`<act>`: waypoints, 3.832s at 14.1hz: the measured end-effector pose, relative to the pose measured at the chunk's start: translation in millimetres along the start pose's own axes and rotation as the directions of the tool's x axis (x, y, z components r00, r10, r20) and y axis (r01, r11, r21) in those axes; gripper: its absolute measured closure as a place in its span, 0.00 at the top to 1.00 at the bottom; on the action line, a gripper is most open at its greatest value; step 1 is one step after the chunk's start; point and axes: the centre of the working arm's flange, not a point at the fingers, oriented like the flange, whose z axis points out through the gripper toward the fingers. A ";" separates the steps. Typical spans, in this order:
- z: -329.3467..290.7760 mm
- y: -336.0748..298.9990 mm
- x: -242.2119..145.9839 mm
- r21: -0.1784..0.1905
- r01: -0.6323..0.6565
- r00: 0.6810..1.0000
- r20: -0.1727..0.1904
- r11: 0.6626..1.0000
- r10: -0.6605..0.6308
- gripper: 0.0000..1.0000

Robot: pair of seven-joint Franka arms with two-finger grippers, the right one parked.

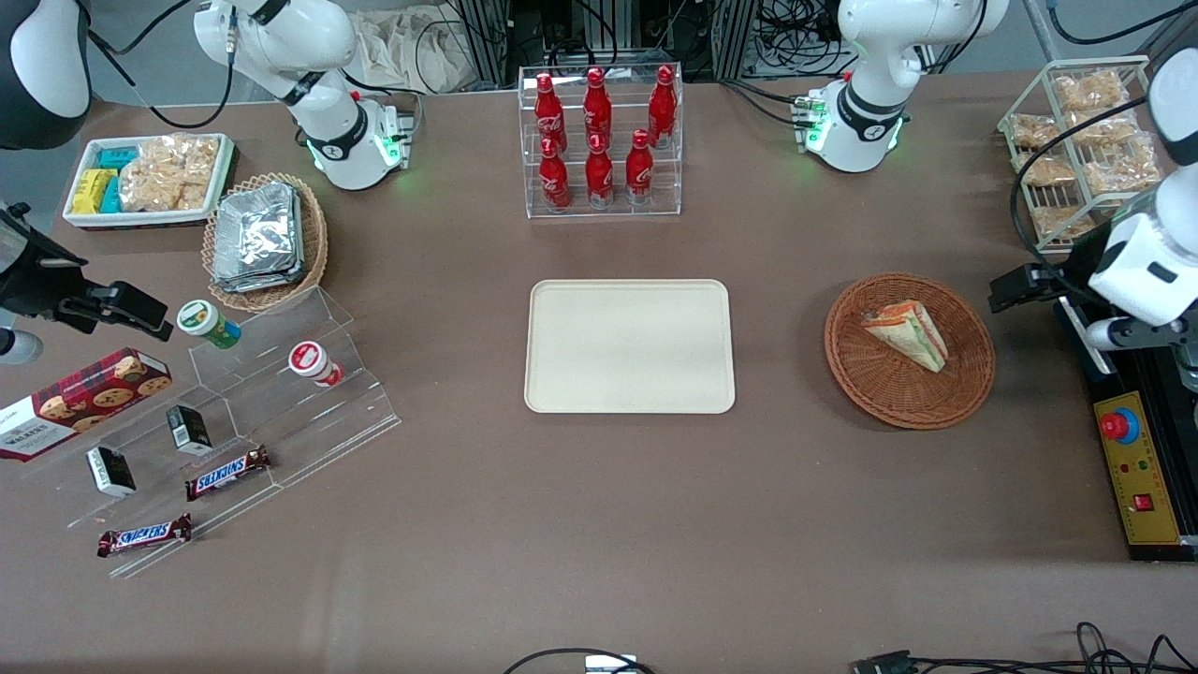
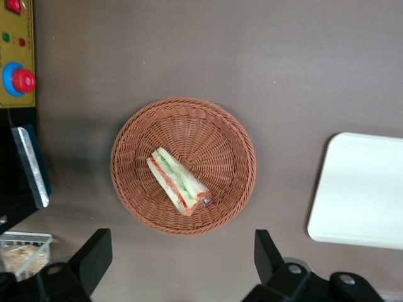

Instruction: Place sandwich from basket to tray

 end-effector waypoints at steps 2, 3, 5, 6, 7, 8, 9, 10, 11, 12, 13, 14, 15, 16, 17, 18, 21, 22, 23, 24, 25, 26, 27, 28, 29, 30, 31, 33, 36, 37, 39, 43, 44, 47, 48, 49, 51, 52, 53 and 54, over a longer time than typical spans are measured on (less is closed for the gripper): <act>26.6 -6.5 -8.2 0.000 0.050 0.999 -0.006 0.999 -0.050 1.00; 39.8 -11.2 -14.2 -0.001 0.074 0.997 -0.013 0.997 -0.074 1.00; 64.6 -21.0 -28.7 -0.006 0.133 0.991 -0.029 0.991 -0.133 1.00; 76.1 -24.0 -35.8 -0.008 0.160 0.987 -0.034 0.987 -0.160 1.00; 86.4 -25.3 -41.8 -0.010 0.186 0.982 -0.039 0.982 -0.187 1.00; 95.3 -25.7 -46.4 -0.012 0.210 0.977 -0.042 0.978 -0.210 1.00; 102.9 -26.0 -49.7 -0.012 0.231 0.972 -0.041 0.973 -0.232 1.00; 109.5 -26.3 -52.0 -0.013 0.251 0.967 -0.041 0.968 -0.252 1.00; 115.5 -26.4 -53.3 -0.014 0.272 0.961 -0.042 0.962 -0.272 1.00; 122.1 -26.6 -54.3 -0.017 0.292 0.955 -0.045 0.956 -0.292 1.00; 129.6 -26.8 -55.3 -0.021 0.311 0.949 -0.053 0.950 -0.312 1.00; 138.4 -26.8 -56.7 -0.026 0.326 0.943 -0.063 0.945 -0.327 1.00; 147.9 -27.0 -58.3 -0.032 0.336 0.939 -0.074 0.941 -0.337 1.00; 157.7 -27.2 -60.2 -0.039 0.342 0.935 -0.087 0.939 -0.344 1.00; 167.6 -27.5 -62.2 -0.046 0.350 0.930 -0.100 0.936 -0.353 1.00; 177.6 -27.8 -64.3 -0.052 0.361 0.925 -0.109 0.931 -0.365 1.00; 206.4 -28.6 -70.1 -0.061 0.387 0.912 -0.118 0.920 -0.392 1.00; 216.4 -28.9 -72.1 -0.064 0.394 0.909 -0.121 0.917 -0.399 1.00; 226.0 -29.1 -73.9 -0.067 0.405 0.904 -0.122 0.912 -0.411 1.00; 235.5 -29.4 -75.2 -0.070 0.417 0.898 -0.124 0.906 -0.422 1.00; 244.3 -29.5 -75.9 -0.074 0.423 0.894 -0.127 0.903 -0.430 1.00; 253.0 -29.7 -76.8 -0.077 0.427 0.891 -0.131 0.901 -0.434 1.00; 260.6 -29.8 -77.5 -0.079 0.430 0.890 -0.133 0.899 -0.437 1.00; 267.2 -29.9 -78.1 -0.078 0.434 0.888 -0.130 0.898 -0.440 1.00; 272.0 -29.9 -78.1 -0.076 0.440 0.886 -0.125 0.895 -0.446 1.00; 275.1 -29.7 -77.6 -0.078 0.446 0.883 -0.125 0.892 -0.452 1.00; 278.5 -29.6 -77.5 -0.079 0.450 0.881 -0.125 0.889 -0.457 1.00; 286.5 -29.7 -78.9 -0.080 0.457 0.877 -0.124 0.886 -0.464 1.00; 297.8 -29.7 -81.7 -0.081 0.484 0.863 -0.117 0.871 -0.491 1.00; 300.7 -28.9 -81.6 -0.084 0.493 0.858 -0.118 0.866 -0.500 1.00; 307.9 -26.7 -81.1 -0.089 0.505 0.850 -0.121 0.859 -0.512 1.00; 320.8 -25.0 -81.1 -0.085 0.507 0.850 -0.113 0.858 -0.514 0.97; 323.0 -24.7 -81.1 -0.084 0.507 0.851 -0.113 0.858 -0.513 0.90; 328.4 -24.6 -82.9 -0.090 0.505 0.850 -0.121 0.859 -0.512 0.55; 329.3 -24.7 -84.0 -0.092 0.503 0.850 -0.124 0.859 -0.511 0.44; 329.5 -24.7 -84.3 -0.093 0.501 0.851 -0.126 0.860 -0.510 0.36; 327.7 -23.7 -84.1 -0.092 0.484 0.860 -0.132 0.870 -0.493 0.23; 324.7 -22.8 -84.0 -0.091 0.461 0.872 -0.137 0.883 -0.469 0.23; 319.7 -22.1 -84.4 -0.084 0.432 0.887 -0.137 0.898 -0.440 0.22; 311.7 -21.8 -85.1 -0.073 0.402 0.903 -0.131 0.913 -0.409 0.19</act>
